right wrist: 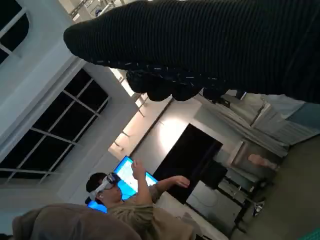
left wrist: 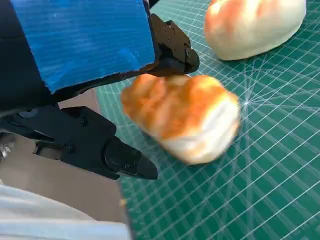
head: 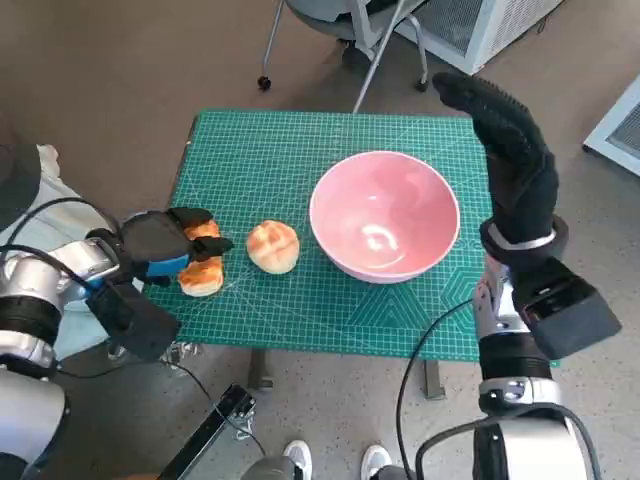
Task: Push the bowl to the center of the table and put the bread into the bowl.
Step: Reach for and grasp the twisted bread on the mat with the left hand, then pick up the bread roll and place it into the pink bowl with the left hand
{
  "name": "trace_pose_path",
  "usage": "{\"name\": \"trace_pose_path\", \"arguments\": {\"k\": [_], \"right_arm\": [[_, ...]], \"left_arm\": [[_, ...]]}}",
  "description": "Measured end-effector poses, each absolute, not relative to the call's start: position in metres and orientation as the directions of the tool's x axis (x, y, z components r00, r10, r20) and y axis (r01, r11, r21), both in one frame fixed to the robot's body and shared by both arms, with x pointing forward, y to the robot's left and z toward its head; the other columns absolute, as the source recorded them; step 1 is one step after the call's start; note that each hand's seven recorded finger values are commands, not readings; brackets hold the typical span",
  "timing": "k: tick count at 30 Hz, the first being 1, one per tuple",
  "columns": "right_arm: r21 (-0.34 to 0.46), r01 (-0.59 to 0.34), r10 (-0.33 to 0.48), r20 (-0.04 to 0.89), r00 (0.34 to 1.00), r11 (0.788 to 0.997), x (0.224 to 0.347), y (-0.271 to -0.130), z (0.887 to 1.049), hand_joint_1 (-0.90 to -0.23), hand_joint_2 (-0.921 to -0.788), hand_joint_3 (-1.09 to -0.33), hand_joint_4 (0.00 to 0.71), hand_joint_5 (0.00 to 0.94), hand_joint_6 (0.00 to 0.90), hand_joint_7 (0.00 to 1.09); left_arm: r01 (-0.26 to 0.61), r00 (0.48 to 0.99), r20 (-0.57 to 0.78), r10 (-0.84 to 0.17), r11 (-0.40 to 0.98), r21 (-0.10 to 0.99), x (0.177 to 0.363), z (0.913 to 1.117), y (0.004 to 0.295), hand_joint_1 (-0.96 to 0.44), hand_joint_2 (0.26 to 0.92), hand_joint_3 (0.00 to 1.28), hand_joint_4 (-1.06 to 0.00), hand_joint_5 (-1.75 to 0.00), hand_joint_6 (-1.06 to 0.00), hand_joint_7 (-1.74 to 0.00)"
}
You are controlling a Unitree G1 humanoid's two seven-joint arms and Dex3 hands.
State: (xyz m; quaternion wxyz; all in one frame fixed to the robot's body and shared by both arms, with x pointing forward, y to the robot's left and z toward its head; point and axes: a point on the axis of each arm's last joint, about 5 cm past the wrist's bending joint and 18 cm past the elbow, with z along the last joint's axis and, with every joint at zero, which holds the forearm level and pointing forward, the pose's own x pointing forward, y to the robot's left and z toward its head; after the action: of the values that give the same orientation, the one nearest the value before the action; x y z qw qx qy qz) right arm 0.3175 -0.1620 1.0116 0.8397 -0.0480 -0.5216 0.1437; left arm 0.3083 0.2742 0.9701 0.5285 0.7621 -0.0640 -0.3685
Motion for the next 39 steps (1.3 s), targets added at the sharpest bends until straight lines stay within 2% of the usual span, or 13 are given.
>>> {"name": "trace_pose_path", "arguments": {"k": [3,7,8,10,11,13,16,21,26,29,31,34,39], "right_arm": [[-0.228,-0.190,0.289,0.862,0.417,0.955,0.317,-0.162,1.011,-0.519,-0.921,-0.676,0.343,0.010,0.070,0.82],[-0.224,-0.190,0.286,0.861,0.420,0.956,0.317,-0.162,1.010,-0.519,-0.921,-0.675,0.344,0.010,0.074,0.82],[-0.223,-0.189,0.285,0.861,0.421,0.956,0.317,-0.162,1.010,-0.519,-0.921,-0.674,0.344,0.010,0.075,0.82],[-0.221,-0.189,0.283,0.861,0.423,0.957,0.317,-0.162,1.010,-0.521,-0.921,-0.673,0.344,0.009,0.077,0.82],[-0.221,-0.189,0.282,0.861,0.424,0.957,0.317,-0.162,1.009,-0.523,-0.921,-0.672,0.345,0.009,0.078,0.82],[-0.218,-0.191,0.281,0.861,0.425,0.957,0.317,-0.162,1.009,-0.527,-0.921,-0.669,0.345,0.009,0.081,0.82],[-0.212,-0.194,0.277,0.861,0.427,0.958,0.316,-0.161,1.008,-0.530,-0.921,-0.667,0.345,0.009,0.082,0.82],[-0.205,-0.198,0.273,0.861,0.429,0.958,0.316,-0.161,1.007,-0.532,-0.921,-0.664,0.346,0.008,0.071,0.82],[-0.200,-0.200,0.270,0.859,0.435,0.959,0.315,-0.162,1.005,-0.535,-0.921,-0.660,0.347,0.008,0.059,0.82],[-0.199,-0.199,0.269,0.857,0.439,0.960,0.315,-0.163,1.003,-0.536,-0.921,-0.658,0.348,0.008,0.058,0.82],[-0.199,-0.199,0.269,0.856,0.442,0.960,0.315,-0.164,1.002,-0.536,-0.921,-0.657,0.349,0.008,0.059,0.82],[-0.200,-0.198,0.269,0.856,0.442,0.960,0.315,-0.164,1.002,-0.535,-0.921,-0.657,0.348,0.007,0.060,0.82],[-0.202,-0.190,0.267,0.859,0.438,0.961,0.314,-0.166,1.002,-0.530,-0.921,-0.654,0.346,0.005,0.059,0.83]], "left_arm": [[0.307,0.717,-0.488,-0.498,-0.402,0.862,0.308,0.967,0.272,-0.02,0.877,0.03,-0.51,-0.04,-0.53,-0.05],[0.317,0.713,-0.474,-0.517,-0.366,0.875,0.307,0.964,0.271,-0.02,0.912,0.10,-0.69,-0.08,-0.66,-0.09],[0.316,0.712,-0.470,-0.522,-0.359,0.878,0.306,0.964,0.271,-0.01,0.915,0.13,-0.65,-0.50,-0.59,-0.55],[0.310,0.712,-0.458,-0.533,-0.346,0.886,0.306,0.963,0.270,-0.01,0.918,0.16,-0.61,-0.88,-0.52,-0.93],[0.302,0.713,-0.448,-0.540,-0.340,0.891,0.305,0.962,0.270,0.00,0.919,0.17,-0.61,-1.02,-0.51,-1.07],[0.281,0.717,-0.423,-0.554,-0.326,0.903,0.305,0.960,0.270,0.00,0.920,0.14,-0.62,-1.14,-0.54,-1.11],[0.250,0.716,-0.398,-0.574,-0.322,0.913,0.303,0.958,0.270,0.00,0.920,0.09,-0.63,-1.26,-0.66,-1.03],[0.228,0.718,-0.372,-0.589,-0.306,0.924,0.302,0.956,0.271,0.00,0.919,0.05,-0.61,-1.32,-0.76,-0.93],[0.267,0.743,-0.353,-0.568,-0.232,0.935,0.304,0.963,0.273,0.00,0.920,0.05,-0.62,-1.29,-0.75,-0.99],[0.282,0.761,-0.330,-0.558,-0.174,0.943,0.305,0.969,0.275,0.00,0.920,0.05,-0.62,-1.32,-0.76,-0.94],[0.272,0.776,-0.290,-0.560,-0.118,0.955,0.306,0.975,0.276,0.00,0.920,0.04,-0.63,-1.26,-0.75,-1.00],[0.211,0.807,-0.173,-0.565,0.003,0.978,0.307,0.988,0.280,0.00,0.915,0.04,-0.66,-1.16,-0.76,-1.07],[0.048,0.835,0.066,-0.547,0.191,0.980,0.310,1.017,0.288,0.00,0.912,0.03,-0.67,-1.08,-0.77,-1.11]]}}
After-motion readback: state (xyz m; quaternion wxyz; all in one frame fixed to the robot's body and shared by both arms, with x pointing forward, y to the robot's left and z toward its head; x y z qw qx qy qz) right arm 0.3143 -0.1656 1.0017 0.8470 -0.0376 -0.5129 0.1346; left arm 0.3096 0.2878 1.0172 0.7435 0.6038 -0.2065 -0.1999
